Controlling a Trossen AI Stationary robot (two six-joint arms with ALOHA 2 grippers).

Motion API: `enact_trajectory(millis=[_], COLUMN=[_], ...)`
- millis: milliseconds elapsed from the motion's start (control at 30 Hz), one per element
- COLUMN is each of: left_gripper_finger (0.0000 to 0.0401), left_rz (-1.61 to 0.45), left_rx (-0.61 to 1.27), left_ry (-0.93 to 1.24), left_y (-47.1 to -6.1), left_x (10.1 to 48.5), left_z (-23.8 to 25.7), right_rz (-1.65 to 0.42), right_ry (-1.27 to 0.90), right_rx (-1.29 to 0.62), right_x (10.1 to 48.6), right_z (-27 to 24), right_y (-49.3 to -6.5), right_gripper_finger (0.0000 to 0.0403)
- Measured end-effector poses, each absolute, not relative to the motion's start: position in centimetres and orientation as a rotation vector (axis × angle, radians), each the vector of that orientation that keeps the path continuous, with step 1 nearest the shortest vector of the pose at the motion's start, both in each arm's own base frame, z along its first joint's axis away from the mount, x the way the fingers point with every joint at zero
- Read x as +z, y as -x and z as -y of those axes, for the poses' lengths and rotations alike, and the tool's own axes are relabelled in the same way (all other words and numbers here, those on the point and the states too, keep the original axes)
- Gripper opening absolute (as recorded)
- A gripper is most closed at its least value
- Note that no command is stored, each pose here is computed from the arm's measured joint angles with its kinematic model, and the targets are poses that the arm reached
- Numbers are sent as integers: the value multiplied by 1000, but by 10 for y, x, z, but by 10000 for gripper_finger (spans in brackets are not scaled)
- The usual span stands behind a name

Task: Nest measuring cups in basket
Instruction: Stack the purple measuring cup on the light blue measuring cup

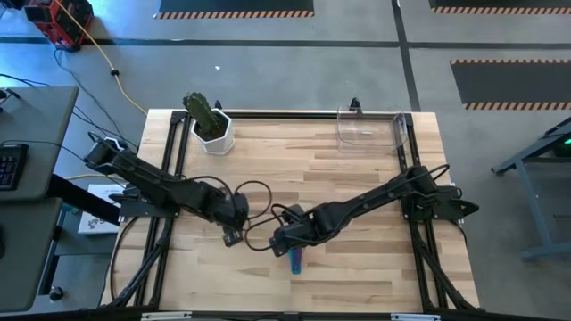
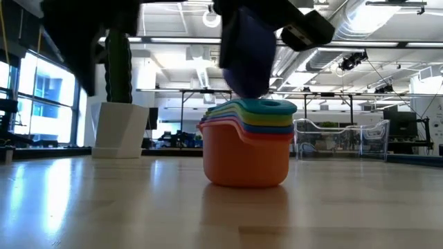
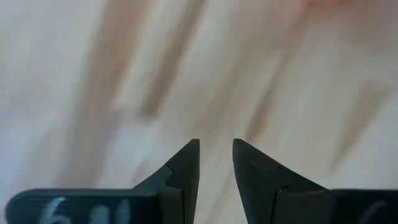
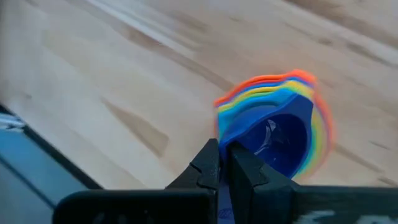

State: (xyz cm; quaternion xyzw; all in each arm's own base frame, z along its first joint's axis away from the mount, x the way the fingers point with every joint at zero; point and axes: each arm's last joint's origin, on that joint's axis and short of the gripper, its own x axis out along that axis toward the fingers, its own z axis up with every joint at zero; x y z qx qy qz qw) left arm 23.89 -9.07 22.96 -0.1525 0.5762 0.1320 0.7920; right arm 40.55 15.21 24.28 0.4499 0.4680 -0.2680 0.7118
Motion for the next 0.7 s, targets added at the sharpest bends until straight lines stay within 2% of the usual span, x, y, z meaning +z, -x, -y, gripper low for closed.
enact_trajectory(millis=[433,700], left_gripper_finger=[87,87], left_rz=[-1278,-1272], left_rx=[372,373], left_ry=[238,237], left_y=[-229,-229], left_x=[230,231], left_z=[84,84], right_rz=[-1079,-1093], right_ry=[-971,-953], right_rx=[-580,-603], right_x=[229,225], right_z=[-154,-154], right_y=[-411,-410], right_gripper_finger=[1,35])
